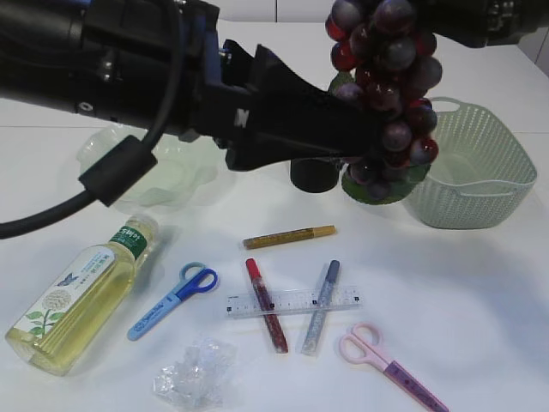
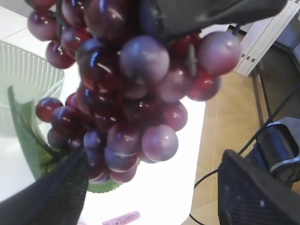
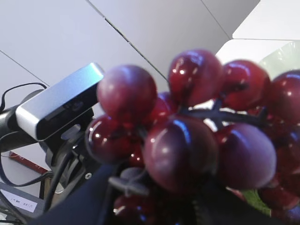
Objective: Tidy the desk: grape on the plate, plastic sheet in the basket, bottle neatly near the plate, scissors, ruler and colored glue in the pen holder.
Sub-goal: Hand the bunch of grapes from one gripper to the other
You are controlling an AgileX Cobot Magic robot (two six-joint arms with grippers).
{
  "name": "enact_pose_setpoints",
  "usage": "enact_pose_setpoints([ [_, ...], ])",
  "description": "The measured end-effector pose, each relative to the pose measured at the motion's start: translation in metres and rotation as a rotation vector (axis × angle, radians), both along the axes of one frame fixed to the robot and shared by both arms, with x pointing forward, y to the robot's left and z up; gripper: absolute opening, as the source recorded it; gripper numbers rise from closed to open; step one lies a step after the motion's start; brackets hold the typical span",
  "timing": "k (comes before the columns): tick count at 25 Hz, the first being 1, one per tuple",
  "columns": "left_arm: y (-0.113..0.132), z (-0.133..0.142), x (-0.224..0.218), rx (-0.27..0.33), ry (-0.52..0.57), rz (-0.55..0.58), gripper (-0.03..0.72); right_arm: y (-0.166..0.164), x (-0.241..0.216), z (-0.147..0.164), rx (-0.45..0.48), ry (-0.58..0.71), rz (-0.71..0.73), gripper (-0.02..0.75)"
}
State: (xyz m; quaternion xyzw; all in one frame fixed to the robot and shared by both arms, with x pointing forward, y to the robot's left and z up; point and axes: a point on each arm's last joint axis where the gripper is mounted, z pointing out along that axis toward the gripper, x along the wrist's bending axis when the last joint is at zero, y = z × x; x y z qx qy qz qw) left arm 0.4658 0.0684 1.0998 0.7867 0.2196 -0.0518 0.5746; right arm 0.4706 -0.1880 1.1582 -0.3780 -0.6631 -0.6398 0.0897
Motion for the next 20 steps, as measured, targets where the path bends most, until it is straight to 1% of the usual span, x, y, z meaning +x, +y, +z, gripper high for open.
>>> enact_pose_setpoints([
  [4,0.000,0.000,0.000,-0.003,0.005,0.004,0.638,0.000,0.000,0.000,0.000,0.000,0.000,0.262],
  [8,0.000,0.001,0.003,-0.007,-0.001,0.031,0.638,0.000,0.000,0.000,0.000,0.000,0.000,0.262],
  [14,-0.003,0.002,0.009,-0.034,-0.017,0.043,0.638,0.000,0.000,0.000,0.000,0.000,0.000,0.262],
  [18,-0.008,-0.006,0.014,-0.044,0.002,0.047,0.636,0.000,0.000,0.000,-0.001,-0.002,0.000,0.262],
  [20,-0.009,-0.006,0.015,-0.058,0.000,0.050,0.636,0.000,0.000,0.000,-0.001,-0.002,0.000,0.262],
])
